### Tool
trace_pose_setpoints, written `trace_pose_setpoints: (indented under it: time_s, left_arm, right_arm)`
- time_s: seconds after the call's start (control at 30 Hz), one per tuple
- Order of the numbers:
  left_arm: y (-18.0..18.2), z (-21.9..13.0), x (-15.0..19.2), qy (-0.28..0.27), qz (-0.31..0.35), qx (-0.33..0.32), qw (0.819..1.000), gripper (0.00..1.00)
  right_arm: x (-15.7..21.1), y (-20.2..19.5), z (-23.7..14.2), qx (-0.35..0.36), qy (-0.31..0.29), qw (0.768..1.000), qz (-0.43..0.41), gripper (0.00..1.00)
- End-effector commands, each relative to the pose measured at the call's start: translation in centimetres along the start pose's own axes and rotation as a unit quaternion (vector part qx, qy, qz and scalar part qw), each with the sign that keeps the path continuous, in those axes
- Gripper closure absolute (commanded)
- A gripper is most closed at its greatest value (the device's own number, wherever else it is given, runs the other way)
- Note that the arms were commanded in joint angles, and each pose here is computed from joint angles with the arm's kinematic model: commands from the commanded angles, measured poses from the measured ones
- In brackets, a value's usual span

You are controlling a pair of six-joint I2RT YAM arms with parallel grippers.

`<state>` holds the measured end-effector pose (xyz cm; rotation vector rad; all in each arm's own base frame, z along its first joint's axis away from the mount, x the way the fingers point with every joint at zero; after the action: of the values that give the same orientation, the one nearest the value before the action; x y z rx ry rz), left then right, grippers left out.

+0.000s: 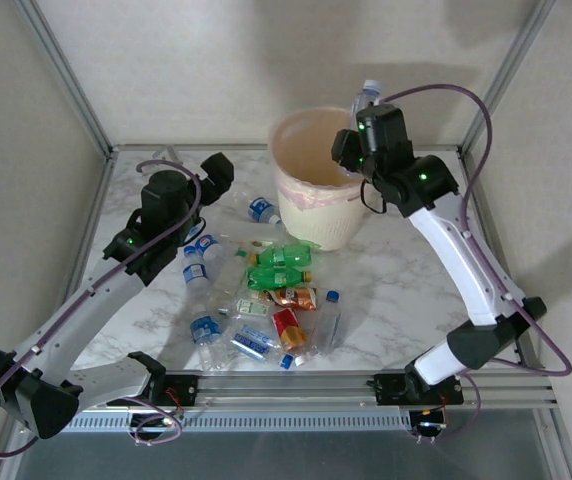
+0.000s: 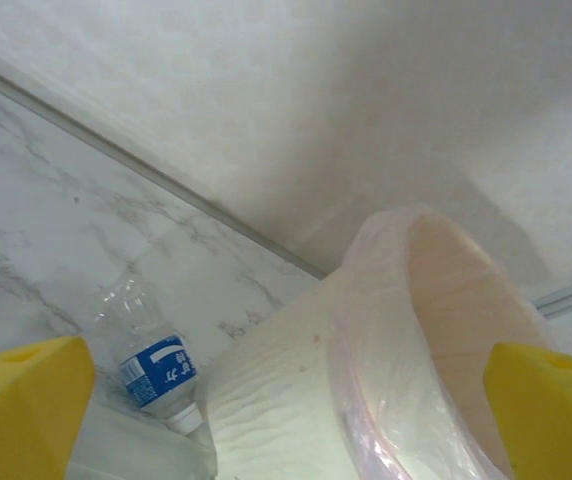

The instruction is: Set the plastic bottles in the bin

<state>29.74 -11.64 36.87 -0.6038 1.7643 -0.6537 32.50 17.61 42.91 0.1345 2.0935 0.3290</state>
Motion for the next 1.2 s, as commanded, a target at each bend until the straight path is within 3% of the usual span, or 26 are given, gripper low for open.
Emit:
trace_pose_setpoints:
  time_s: [0.0,0.27,0.37,0.53,0.83,0.97,1.17]
  left_arm:
    - [1.6,0.3,0.0,-0.003,-0.012,-0.042,0.999,0.00]
    - [2.9,0.8,0.6,0.011,-0.040,-0.053,0.998,0.00]
    - [2.7,1.1,0.8,0.023,-0.033,-0.044,0.998,0.00]
    - [3.7,1.5,1.2,0.024,-0.032,-0.085,0.996,0.00]
    - [6.1,3.4,3.4,0.064,-0.060,-0.160,0.983,0.02]
    - [7.6,5.6,5.1,0.096,-0.078,-0.184,0.975,0.09]
    - [10.8,9.3,8.1,0.144,-0.123,-0.224,0.956,0.17]
  right_arm:
    - [-1.2,0.8,0.4,-0.018,-0.017,1.000,-0.015,0.49]
    - [-0.9,1.0,3.2,-0.003,0.002,1.000,-0.029,0.39]
    - [-1.0,1.2,3.2,-0.008,0.001,0.999,-0.031,0.30]
    - [-1.4,1.1,2.4,-0.011,-0.006,0.999,-0.030,0.19]
    - [0.1,1.4,-2.1,-0.075,-0.026,0.997,-0.008,0.20]
    - [3.2,1.6,-3.5,-0.110,-0.004,0.994,0.001,0.21]
    - [7.5,0.9,-4.0,-0.106,0.037,0.994,0.008,0.22]
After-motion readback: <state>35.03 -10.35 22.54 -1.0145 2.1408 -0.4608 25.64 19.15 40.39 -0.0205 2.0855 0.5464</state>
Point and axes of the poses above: each hand's point on the last joint's axis, 136 mm out from that joint toward the fingers, its own z axis out along the fingers, its own y axis along the line the jaws close on, x = y × z, the point moved 7 cm from there along -z, back along the fingers, and after that the axes turned 2 degrees about -z, right-handed, at the moved point
